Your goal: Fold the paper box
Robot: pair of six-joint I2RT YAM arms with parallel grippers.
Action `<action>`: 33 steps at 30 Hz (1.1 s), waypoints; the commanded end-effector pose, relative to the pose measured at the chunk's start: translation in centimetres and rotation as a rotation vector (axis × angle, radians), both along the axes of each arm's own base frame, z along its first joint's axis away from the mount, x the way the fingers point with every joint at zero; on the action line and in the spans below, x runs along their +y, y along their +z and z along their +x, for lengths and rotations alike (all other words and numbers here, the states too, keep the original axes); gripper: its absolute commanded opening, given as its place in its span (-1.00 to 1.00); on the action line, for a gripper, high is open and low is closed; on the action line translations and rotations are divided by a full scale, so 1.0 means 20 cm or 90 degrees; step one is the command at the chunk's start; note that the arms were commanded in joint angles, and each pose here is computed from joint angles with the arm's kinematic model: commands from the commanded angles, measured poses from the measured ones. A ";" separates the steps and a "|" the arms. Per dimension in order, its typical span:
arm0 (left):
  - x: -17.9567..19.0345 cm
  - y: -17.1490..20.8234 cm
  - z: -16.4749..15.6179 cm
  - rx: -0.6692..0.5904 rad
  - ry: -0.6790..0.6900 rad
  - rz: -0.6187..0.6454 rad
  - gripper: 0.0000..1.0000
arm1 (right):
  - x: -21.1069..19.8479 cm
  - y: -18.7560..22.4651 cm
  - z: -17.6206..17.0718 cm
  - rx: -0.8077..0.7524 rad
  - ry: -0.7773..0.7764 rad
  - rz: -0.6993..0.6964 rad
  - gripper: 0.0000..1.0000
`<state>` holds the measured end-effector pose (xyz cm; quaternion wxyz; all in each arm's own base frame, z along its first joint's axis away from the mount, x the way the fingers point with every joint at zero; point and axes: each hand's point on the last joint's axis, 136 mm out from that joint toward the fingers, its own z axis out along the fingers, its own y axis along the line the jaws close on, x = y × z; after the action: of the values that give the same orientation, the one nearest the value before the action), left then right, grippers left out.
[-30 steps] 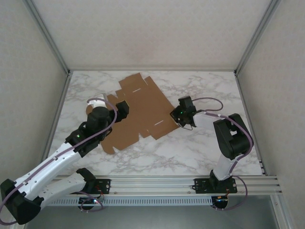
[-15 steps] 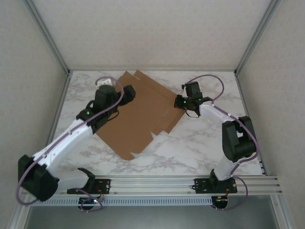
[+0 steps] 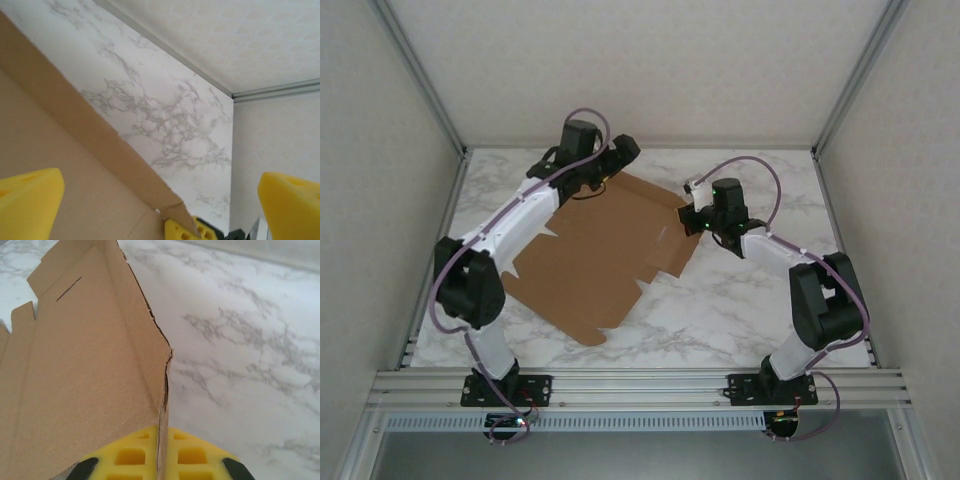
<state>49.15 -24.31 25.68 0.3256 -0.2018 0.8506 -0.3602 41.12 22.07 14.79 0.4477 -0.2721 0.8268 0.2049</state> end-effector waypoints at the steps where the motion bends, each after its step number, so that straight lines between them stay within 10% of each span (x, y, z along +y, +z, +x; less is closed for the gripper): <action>1: 0.00 -0.10 0.01 0.115 0.023 -0.032 0.98 | 0.04 0.19 0.00 -0.119 0.047 -0.018 -0.94; 14: 0.13 -0.45 0.08 0.279 0.103 -0.039 0.91 | 0.11 0.21 -0.08 -0.224 0.083 -0.116 -0.88; 33: 0.18 -0.56 0.18 0.286 0.118 -0.063 -0.69 | 0.09 0.27 -0.08 -0.274 0.060 -0.150 -0.86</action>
<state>51.81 -21.60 15.12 0.1466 -0.3559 0.8660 -0.3193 39.30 24.15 17.88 0.5350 -0.4043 0.7371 0.0840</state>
